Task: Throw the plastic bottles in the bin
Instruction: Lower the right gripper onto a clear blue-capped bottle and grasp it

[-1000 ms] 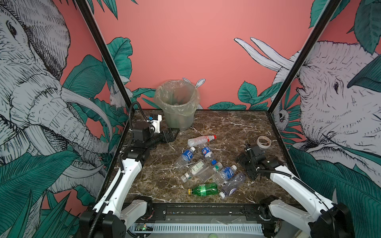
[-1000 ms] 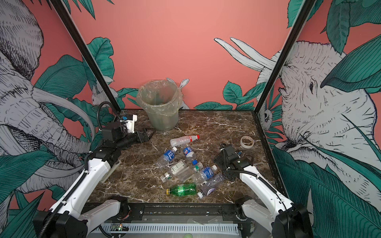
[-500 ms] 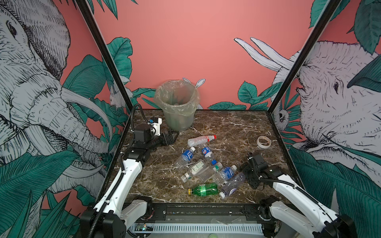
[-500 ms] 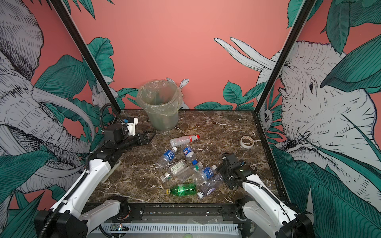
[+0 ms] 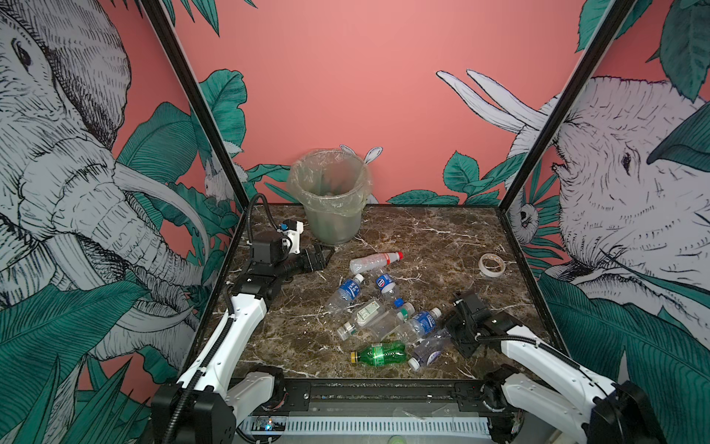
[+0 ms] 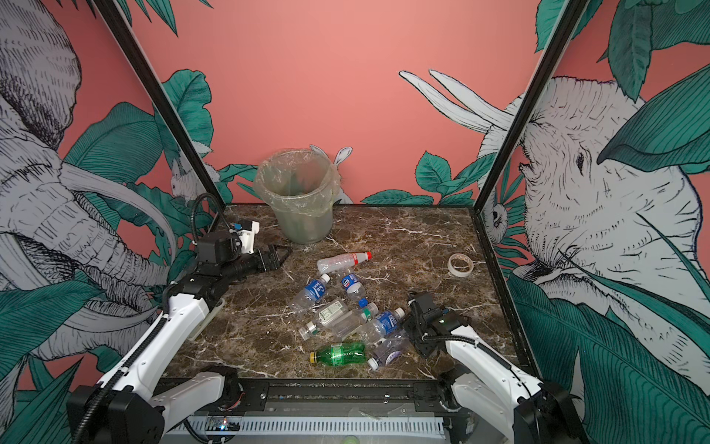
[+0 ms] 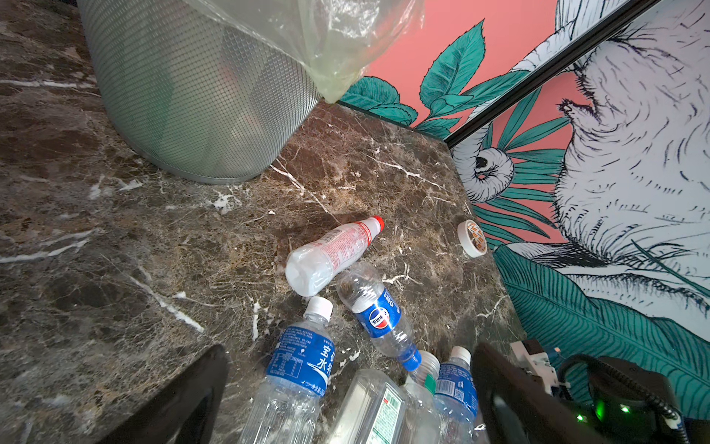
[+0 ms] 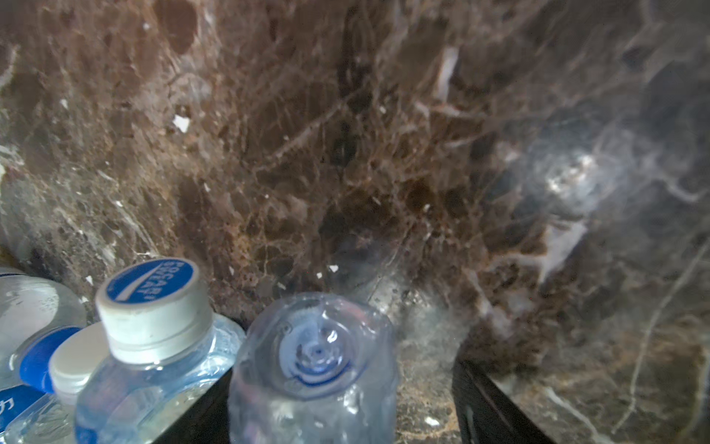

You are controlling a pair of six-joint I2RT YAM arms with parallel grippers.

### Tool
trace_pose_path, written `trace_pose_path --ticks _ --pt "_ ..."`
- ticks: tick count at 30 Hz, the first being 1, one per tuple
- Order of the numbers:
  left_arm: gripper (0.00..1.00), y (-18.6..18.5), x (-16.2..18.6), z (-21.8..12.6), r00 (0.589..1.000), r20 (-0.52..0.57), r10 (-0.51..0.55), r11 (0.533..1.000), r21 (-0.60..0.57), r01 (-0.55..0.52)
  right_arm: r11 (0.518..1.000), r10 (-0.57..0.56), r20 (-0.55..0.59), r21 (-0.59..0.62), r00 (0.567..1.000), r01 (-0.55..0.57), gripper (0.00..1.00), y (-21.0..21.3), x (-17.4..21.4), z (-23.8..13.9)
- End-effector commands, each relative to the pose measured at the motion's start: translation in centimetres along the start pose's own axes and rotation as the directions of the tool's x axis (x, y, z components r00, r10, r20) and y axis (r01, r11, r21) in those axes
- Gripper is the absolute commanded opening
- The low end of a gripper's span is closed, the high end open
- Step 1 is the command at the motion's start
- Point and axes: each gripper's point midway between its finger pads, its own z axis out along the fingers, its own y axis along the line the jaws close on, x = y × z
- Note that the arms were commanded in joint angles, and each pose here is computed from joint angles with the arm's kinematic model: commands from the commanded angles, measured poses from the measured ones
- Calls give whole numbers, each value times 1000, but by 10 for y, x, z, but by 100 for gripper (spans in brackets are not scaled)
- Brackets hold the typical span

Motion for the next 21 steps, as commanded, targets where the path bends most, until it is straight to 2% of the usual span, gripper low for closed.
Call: trace_pose_path --ticks 1,12,16,21 --pt "99 -3 0 -2 1000 -7 12 1000 8 -12 998 48 7 -30 999 -48 80 11 0 4" --pt "99 -2 3 -2 1000 -26 -9 1000 2 9 999 32 13 -38 999 -31 54 12 0 3" --pt "99 -3 4 -3 999 -33 -12 1000 5 12 998 29 50 -49 998 -26 48 8 -5 -6" --pt "99 -3 7 -1 998 -51 -42 999 7 42 994 26 113 -108 993 -14 45 10 -14 -22"
